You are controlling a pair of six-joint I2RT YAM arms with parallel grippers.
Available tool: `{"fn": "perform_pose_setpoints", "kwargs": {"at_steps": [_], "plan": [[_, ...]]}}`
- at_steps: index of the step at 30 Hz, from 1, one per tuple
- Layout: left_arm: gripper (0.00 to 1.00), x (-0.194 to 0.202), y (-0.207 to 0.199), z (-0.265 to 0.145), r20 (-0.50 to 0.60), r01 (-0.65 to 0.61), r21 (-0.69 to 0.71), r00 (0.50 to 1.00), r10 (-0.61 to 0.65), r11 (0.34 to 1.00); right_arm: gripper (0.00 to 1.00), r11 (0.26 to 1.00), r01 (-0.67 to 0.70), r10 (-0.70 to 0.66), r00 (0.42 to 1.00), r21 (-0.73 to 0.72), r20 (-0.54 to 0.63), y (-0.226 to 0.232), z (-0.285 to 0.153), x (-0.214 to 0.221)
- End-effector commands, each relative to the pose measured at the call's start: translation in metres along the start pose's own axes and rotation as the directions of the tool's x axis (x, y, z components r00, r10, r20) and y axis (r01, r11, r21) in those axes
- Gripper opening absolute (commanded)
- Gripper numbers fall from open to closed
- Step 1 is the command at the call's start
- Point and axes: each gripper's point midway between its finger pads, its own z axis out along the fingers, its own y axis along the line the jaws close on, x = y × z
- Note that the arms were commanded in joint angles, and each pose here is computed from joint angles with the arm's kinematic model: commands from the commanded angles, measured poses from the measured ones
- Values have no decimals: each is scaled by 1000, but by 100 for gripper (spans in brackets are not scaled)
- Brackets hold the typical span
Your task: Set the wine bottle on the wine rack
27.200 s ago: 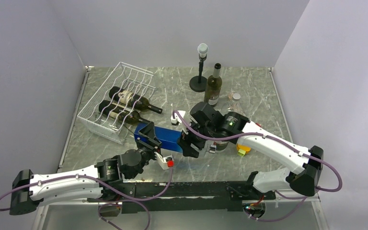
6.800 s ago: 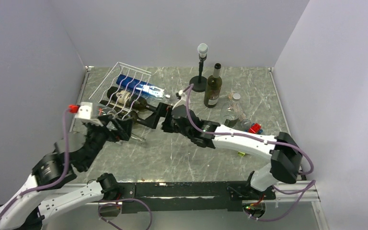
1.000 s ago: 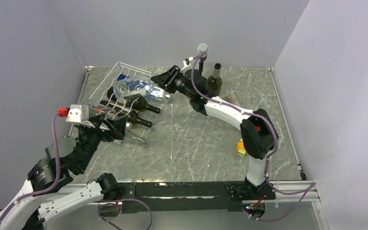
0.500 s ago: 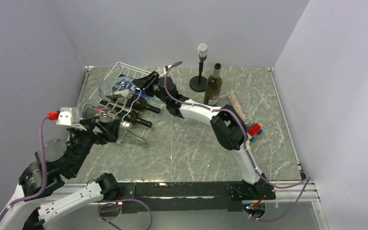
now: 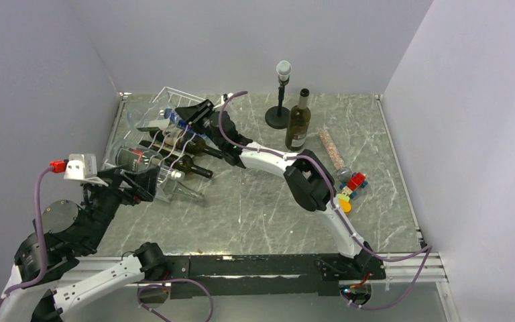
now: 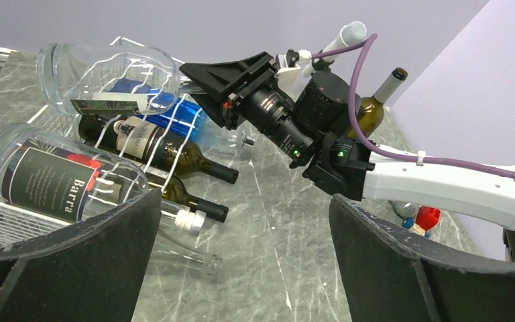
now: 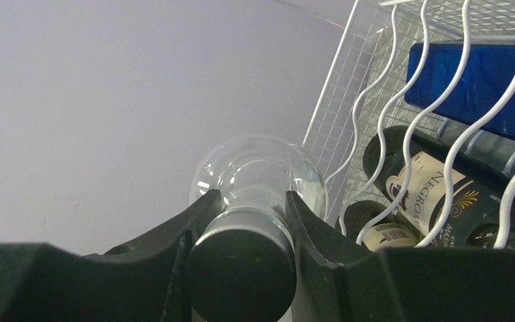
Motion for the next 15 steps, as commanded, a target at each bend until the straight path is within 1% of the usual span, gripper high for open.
{"fn": "perform_pose_setpoints", "kwargs": {"at_steps": [1, 6, 10, 15], "plan": [[99, -8, 7, -7, 20, 23, -15, 1000, -23, 1000, 0, 876, -140, 206, 974, -462, 95, 172, -35, -49], [99, -7, 10, -10, 22, 34, -14, 999, -34, 999, 0, 889, -159, 205, 977, -430, 63, 159, -36, -30], [99, -6, 14, -12, 24, 34, -22, 999, -34, 999, 0, 904, -174, 184, 983, -390, -11, 148, -38, -6], [99, -5, 16, -12, 30, 41, -27, 999, -40, 999, 0, 918, -196, 184, 981, -345, -66, 130, -49, 18]]}}
